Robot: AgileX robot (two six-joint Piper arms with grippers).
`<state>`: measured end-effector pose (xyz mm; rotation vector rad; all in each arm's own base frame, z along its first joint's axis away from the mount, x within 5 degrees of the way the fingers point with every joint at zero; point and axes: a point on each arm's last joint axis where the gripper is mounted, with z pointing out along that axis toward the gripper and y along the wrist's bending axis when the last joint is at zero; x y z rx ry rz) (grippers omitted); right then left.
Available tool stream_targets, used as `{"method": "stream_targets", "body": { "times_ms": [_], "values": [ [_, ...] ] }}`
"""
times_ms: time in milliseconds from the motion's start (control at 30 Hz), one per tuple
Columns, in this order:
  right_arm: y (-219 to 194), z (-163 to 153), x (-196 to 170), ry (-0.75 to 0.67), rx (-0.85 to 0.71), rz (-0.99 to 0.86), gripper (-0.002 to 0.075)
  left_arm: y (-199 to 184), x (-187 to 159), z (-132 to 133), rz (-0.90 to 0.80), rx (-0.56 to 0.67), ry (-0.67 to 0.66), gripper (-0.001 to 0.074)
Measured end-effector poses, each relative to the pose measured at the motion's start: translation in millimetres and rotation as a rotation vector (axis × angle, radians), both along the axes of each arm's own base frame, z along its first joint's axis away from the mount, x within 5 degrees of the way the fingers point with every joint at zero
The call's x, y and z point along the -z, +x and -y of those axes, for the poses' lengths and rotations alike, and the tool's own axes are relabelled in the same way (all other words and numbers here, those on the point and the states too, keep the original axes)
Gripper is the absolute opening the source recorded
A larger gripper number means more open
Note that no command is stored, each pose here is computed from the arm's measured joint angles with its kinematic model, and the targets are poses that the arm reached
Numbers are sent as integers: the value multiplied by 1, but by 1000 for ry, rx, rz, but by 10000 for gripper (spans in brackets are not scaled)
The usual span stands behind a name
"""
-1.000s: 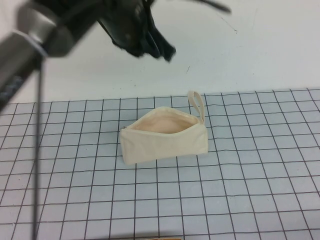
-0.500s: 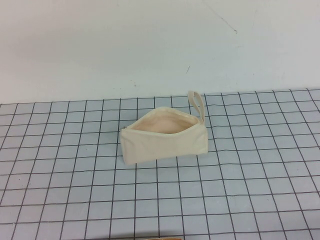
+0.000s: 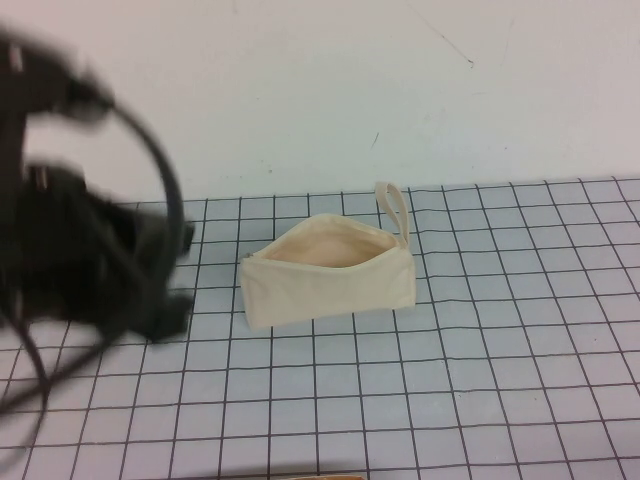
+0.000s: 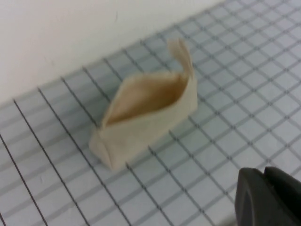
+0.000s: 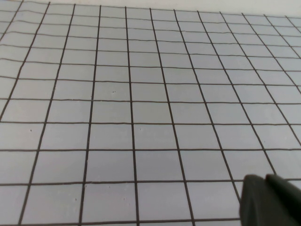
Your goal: Put eraser into pencil case
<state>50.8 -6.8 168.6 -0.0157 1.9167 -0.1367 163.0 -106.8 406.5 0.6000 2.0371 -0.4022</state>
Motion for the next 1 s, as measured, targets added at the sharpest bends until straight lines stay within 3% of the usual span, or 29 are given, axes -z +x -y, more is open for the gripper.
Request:
{"method": "stream_targets", "body": {
  "times_ms": [333, 533, 800, 1000],
  "values": [
    [0, 0, 0, 0, 0, 0, -1, -13, 107, -2, -311, 0, 94, -1],
    [0, 0, 0, 0, 0, 0, -1, -20, 146, -10, -406, -4, 199, -1],
    [0, 0, 0, -10, -4, -1, -1, -43, 147, -28, -311, -12, 190, -1],
    [0, 0, 0, -21, -8, -2, -1, -58, 133, -57, -113, -156, 62, -1]
  ]
}}
